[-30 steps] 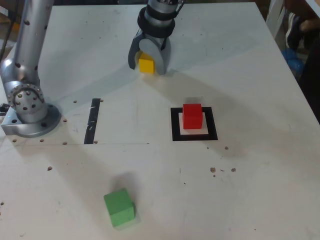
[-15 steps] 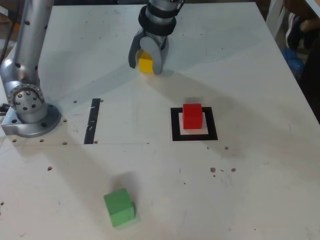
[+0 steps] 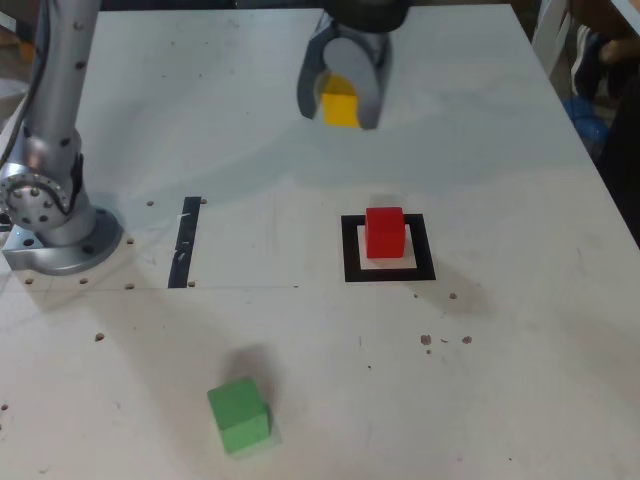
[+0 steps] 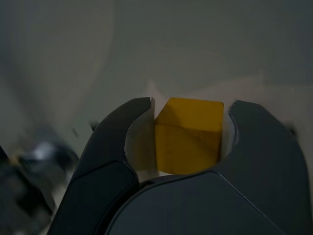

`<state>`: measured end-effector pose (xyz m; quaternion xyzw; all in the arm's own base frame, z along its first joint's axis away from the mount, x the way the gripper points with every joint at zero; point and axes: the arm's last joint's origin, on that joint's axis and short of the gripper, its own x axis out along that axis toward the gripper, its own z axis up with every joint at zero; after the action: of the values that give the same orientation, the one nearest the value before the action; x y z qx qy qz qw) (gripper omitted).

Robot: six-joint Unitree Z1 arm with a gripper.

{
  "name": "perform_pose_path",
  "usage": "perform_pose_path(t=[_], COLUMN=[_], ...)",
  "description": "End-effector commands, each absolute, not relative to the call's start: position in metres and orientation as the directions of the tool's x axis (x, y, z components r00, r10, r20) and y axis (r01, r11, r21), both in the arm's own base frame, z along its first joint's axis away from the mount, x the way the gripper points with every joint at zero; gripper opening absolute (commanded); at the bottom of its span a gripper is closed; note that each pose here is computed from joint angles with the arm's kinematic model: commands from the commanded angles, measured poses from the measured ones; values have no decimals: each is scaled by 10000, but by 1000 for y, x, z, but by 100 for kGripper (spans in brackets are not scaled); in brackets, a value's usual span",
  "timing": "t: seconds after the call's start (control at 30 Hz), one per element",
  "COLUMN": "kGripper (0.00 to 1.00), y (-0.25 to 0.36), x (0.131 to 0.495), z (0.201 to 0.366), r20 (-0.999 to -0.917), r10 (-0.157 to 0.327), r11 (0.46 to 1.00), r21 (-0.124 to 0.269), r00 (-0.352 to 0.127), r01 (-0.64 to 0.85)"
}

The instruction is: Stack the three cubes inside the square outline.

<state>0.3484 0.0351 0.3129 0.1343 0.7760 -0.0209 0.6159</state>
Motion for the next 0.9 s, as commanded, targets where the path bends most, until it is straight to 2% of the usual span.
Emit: perform_pose_path(t=[0.0,0.13,0.27,0.4,0.87], kGripper=[9,9,9,9,10], y=[15,-16,-34,-39,-42], x=[355,358,359,363,384], z=[313,309,306,298,264], r20=[-9663,-9718,-9737,-9715,-9609], r10=[1677,1343,1192,1069,1062], r11=[9761,9877,9920,9940,9940], r21=[1348,1154,1084,992,1094], r00=[-1956,-1938,-1943,-2115,-2557], r01=[1706,1059,649,469,18])
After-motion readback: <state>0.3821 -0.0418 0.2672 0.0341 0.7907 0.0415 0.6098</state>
